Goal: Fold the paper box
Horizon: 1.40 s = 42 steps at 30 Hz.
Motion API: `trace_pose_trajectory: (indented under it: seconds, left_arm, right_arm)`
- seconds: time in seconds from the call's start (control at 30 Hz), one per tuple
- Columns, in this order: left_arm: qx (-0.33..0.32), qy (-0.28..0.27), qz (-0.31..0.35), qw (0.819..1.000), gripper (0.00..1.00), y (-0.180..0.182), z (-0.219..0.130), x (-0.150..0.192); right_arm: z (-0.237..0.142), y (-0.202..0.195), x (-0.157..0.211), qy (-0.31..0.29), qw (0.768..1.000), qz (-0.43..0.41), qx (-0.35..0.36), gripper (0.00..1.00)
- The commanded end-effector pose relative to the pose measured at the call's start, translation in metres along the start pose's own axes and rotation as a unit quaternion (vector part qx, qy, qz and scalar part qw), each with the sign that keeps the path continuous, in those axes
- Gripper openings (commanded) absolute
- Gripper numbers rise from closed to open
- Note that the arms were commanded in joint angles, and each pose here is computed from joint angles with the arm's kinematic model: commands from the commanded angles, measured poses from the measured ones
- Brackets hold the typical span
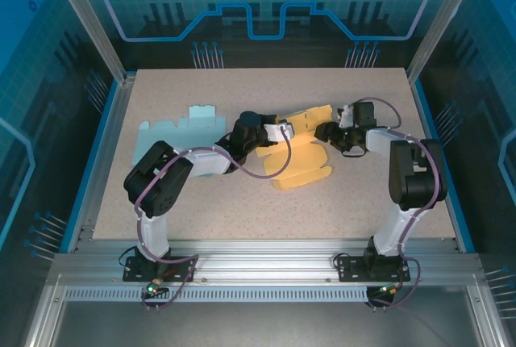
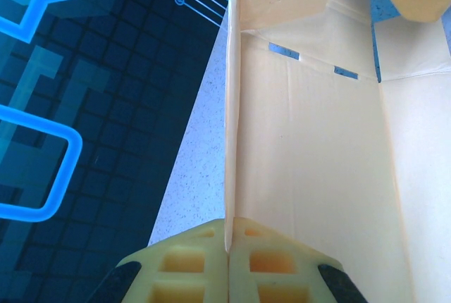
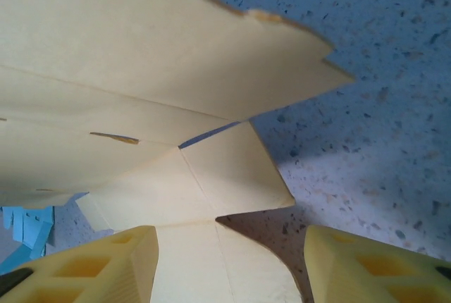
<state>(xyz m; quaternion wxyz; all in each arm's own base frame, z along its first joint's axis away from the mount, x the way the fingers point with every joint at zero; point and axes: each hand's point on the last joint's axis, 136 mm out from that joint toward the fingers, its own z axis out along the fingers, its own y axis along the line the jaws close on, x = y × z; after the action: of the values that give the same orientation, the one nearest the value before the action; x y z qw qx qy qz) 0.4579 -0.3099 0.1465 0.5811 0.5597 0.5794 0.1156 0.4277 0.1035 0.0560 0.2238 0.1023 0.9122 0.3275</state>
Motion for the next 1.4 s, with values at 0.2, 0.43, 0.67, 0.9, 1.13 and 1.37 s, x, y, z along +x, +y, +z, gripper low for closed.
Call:
trace_pose_trajectory:
  seconds: [0.2, 0.43, 0.67, 0.9, 1.13, 1.37]
  left_arm:
    - [-0.004, -0.015, -0.012, 1.0, 0.0, 0.01, -0.004, -0.009]
    - [-0.006, -0.016, -0.016, 1.0, 0.0, 0.013, -0.004, -0.01]
    - [-0.005, -0.012, -0.012, 1.0, 0.0, 0.011, -0.001, -0.008]
    - [-0.007, -0.007, -0.009, 1.0, 0.0, 0.011, 0.004, -0.006]
    - [-0.009, 0.012, 0.012, 1.0, 0.0, 0.008, 0.01, 0.001]
    - [0.003, 0.027, 0.024, 0.999, 0.0, 0.0, 0.017, 0.007]
  right_arm:
    - [0.01, -0.002, -0.012, -0.003, 1.0, -0.016, -0.011, 0.58]
    - [0.016, 0.006, -0.016, -0.01, 0.999, -0.025, -0.037, 0.56]
    - [0.01, 0.017, -0.021, -0.03, 0.997, -0.043, -0.048, 0.51]
    - [0.004, 0.032, -0.02, -0.036, 0.995, -0.057, -0.067, 0.34]
    - [0.007, 0.043, -0.011, -0.035, 0.995, -0.059, -0.072, 0.25]
    - [0.023, 0.045, 0.0, -0.024, 0.996, -0.038, -0.079, 0.23]
